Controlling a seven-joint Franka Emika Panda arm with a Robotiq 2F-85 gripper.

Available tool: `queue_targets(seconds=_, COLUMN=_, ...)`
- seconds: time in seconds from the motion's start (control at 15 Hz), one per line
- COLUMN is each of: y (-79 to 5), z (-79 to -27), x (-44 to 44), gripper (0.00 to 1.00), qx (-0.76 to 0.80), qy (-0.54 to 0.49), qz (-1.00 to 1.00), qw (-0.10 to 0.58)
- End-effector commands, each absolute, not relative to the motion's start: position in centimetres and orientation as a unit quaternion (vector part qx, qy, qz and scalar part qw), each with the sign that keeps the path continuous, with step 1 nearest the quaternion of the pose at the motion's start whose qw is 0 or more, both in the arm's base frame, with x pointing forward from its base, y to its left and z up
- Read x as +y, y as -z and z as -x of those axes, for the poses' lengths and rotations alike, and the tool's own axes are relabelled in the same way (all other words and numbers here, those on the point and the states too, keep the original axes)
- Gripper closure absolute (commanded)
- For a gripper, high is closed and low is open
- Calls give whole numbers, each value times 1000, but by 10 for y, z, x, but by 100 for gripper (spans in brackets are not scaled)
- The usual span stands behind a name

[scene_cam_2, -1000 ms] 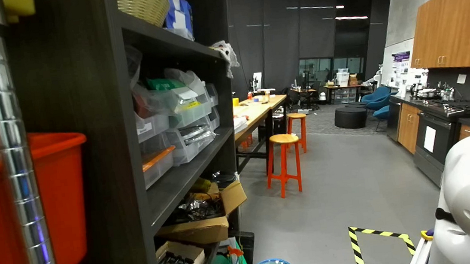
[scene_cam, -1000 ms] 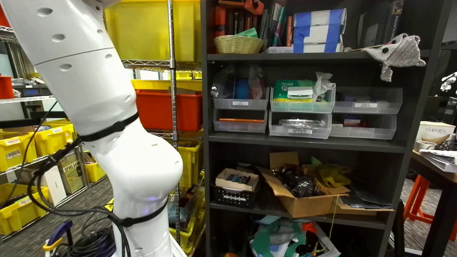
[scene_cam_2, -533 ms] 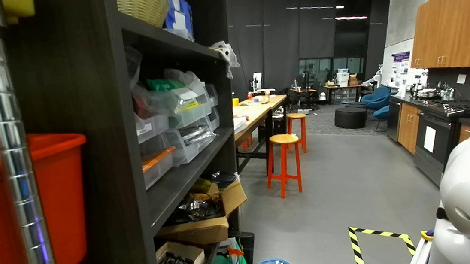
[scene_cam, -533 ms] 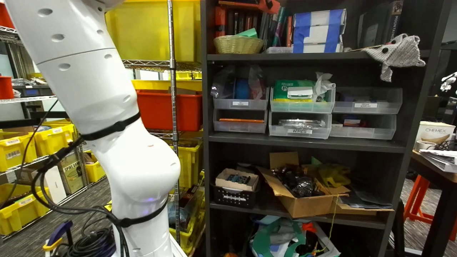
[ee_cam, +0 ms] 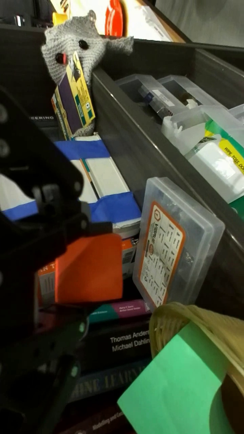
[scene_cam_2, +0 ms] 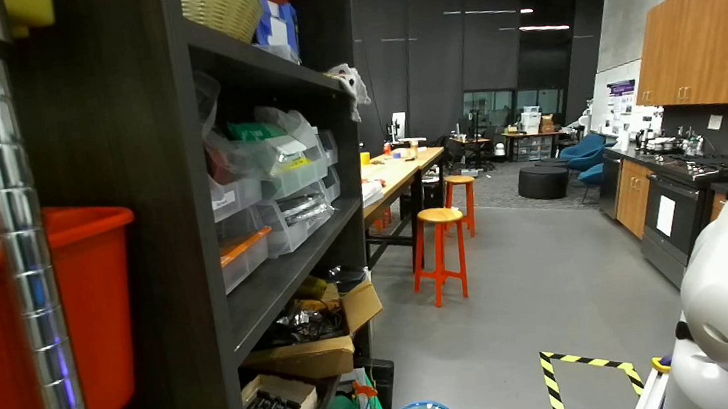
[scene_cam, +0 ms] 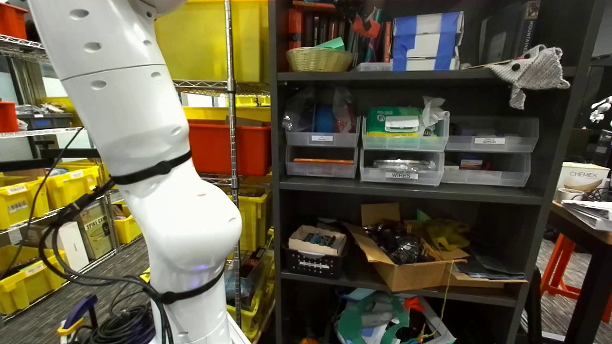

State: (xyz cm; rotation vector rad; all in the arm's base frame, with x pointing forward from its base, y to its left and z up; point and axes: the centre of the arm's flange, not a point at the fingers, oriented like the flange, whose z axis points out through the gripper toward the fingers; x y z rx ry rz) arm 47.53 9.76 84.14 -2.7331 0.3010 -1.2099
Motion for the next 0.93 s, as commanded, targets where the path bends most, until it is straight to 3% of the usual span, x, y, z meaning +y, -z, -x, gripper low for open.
queue_targets(seconds=0.0, y=-840, z=-485, x=91, gripper=84, qx=91, qy=391, qz=914, qw=48)
queue_targets(seconds=0.87, y=-795, z=-526, x=95, gripper=84, qx=94, qy=372, qz=924, qw=-7)
